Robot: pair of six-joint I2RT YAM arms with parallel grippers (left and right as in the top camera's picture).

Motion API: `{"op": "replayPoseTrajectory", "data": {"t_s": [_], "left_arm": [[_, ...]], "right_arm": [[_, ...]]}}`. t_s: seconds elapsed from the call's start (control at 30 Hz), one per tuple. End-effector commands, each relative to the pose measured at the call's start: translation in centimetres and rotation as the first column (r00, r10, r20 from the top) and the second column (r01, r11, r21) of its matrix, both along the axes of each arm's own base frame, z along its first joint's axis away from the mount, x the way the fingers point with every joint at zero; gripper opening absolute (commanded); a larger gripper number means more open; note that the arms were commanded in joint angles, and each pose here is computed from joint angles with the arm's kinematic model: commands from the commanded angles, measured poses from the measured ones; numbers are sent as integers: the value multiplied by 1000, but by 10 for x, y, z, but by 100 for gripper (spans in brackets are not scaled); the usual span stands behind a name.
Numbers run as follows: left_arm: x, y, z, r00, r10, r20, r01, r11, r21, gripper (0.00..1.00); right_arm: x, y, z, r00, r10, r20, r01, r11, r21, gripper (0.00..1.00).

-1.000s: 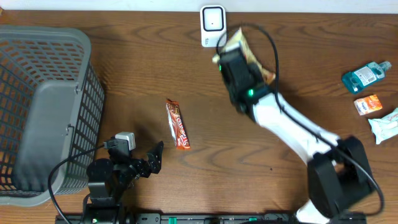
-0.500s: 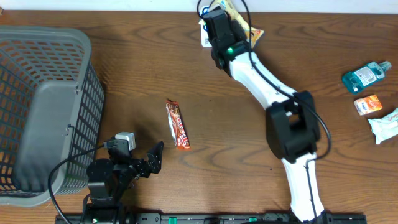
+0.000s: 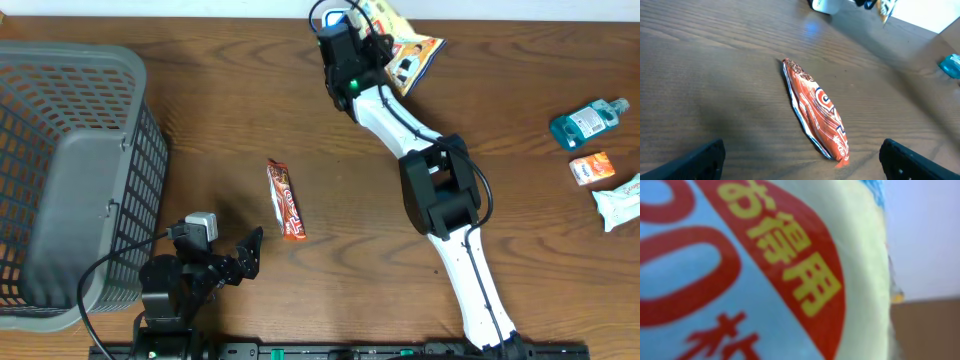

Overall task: Scan the item barcode
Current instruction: 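Move the tissue bag to the right table edge and release it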

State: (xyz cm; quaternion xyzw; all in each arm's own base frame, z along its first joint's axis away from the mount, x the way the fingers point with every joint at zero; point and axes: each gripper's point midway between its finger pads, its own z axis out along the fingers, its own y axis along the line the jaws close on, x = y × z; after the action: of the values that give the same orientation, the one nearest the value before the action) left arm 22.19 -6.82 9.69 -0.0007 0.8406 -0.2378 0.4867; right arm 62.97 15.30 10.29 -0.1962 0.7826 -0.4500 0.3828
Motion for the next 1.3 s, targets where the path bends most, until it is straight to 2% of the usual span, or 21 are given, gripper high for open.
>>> {"op": "replayPoseTrajectory", "data": {"t_s": [0.0, 0.07, 0.2, 0.33, 0.4, 0.57, 0.67, 0.83, 1.0, 1.03, 1.07, 1.1, 1.13, 1.17, 1.27], "left_arm": [[-5, -2, -11, 999, -9, -41, 8, 1000, -12, 99], [-5, -2, -11, 999, -9, -41, 8, 1000, -12, 99], [-5, -2, -11, 999, -9, -41, 8, 1000, -12, 98], [-5, -2, -11, 999, -9, -41, 8, 1000, -12, 99], [-5, -2, -11, 999, -9, -41, 8, 1000, -12, 98], [-5, -2, -11, 999, -9, -41, 8, 1000, -12, 99], [-5, -2, -11, 999, -9, -41, 8, 1000, -12, 98], [-5, -2, -11, 999, -9, -41, 8, 1000, -12, 98], [-5, -2, -11, 999, -9, -41, 8, 1000, -12, 99], [-5, -2, -11, 999, -9, -41, 8, 1000, -12, 98], [-5, -2, -11, 999, -9, -41, 8, 1000, -12, 98], [-5, -2, -11, 999, -9, -41, 8, 1000, -12, 99], [-5, -2, -11, 999, -9, -41, 8, 1000, -12, 99], [-5, -2, -11, 999, -9, -41, 8, 1000, -12, 99], [-5, -2, -11, 999, -9, -41, 8, 1000, -12, 98]], "right_arm": [[-10, -45, 74, 966, -214, 144, 224, 973, -53, 1], [-15, -60, 86, 966, -234, 113, 242, 967, -72, 1], [-28, -101, 102, 953, -294, 72, 296, 955, -18, 1], [-51, -143, 85, 939, -335, -71, 342, 930, 135, 1], [-65, -165, 67, 915, -369, -161, 399, 885, 241, 1], [-97, -208, 10, 823, -413, -390, 559, 708, 432, 1], [-115, -237, -11, 763, -463, -451, 641, 630, 439, 1], [-143, -293, -28, 656, -596, -464, 755, 516, 405, 1], [-158, -328, -33, 599, -642, -479, 799, 437, 413, 1], [-161, -333, -33, 586, -653, -480, 808, 422, 412, 4], [-165, -338, -33, 573, -665, -480, 816, 406, 412, 16], [-168, -343, -32, 562, -674, -480, 823, 394, 410, 37], [-170, -346, -32, 554, -678, -482, 827, 387, 407, 84], [-173, -349, -31, 545, -686, -482, 832, 374, 409, 99], [-177, -350, -16, 537, -704, -465, 830, 342, 440, 99]]}}
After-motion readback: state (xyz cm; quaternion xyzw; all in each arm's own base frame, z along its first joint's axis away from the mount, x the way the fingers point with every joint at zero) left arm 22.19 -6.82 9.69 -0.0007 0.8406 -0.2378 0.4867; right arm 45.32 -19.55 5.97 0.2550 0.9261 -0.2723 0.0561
